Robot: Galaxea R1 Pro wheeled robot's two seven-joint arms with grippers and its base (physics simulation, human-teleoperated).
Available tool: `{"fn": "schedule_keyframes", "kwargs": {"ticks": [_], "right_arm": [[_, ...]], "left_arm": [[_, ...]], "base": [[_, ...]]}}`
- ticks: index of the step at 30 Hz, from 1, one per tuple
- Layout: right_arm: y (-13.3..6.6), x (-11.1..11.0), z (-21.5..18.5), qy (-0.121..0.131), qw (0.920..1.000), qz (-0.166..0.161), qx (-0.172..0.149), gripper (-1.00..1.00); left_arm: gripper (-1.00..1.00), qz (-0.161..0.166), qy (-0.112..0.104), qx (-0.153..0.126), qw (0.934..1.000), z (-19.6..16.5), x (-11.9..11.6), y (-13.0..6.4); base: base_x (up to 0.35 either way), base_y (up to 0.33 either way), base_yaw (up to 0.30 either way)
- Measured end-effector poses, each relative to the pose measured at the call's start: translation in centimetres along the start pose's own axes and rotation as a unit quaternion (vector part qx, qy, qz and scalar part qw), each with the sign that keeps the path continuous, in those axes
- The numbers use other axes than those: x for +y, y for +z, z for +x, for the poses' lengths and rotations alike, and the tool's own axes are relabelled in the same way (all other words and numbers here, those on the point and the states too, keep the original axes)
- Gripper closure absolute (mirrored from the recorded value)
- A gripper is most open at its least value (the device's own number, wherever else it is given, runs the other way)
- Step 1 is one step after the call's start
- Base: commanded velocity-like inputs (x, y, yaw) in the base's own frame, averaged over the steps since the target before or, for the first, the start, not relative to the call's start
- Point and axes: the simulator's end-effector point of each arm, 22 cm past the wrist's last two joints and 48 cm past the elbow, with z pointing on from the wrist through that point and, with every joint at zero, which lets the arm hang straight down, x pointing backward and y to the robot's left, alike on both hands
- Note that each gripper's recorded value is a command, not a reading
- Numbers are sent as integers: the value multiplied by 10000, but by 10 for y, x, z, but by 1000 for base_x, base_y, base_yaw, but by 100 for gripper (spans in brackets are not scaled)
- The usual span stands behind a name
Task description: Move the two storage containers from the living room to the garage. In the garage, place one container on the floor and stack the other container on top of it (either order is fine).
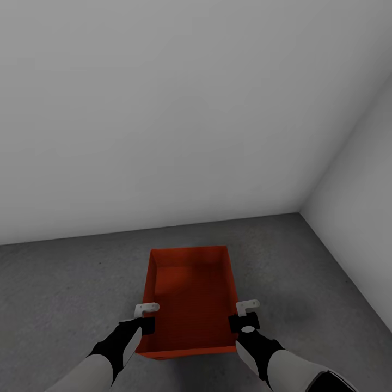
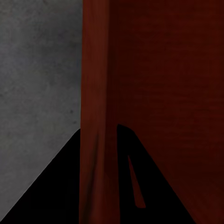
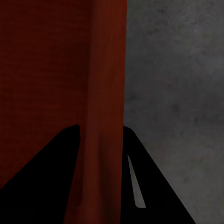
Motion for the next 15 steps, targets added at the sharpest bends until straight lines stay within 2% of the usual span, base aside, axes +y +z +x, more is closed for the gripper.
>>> {"fn": "schedule_keyframes", "kwargs": {"ticks": [15], "right_arm": [[17,4,9,0,10000,1,-3,100]], "left_arm": [[100,0,-1,-3,10000,6,0,19]], "base": [[0,0,0]]}}
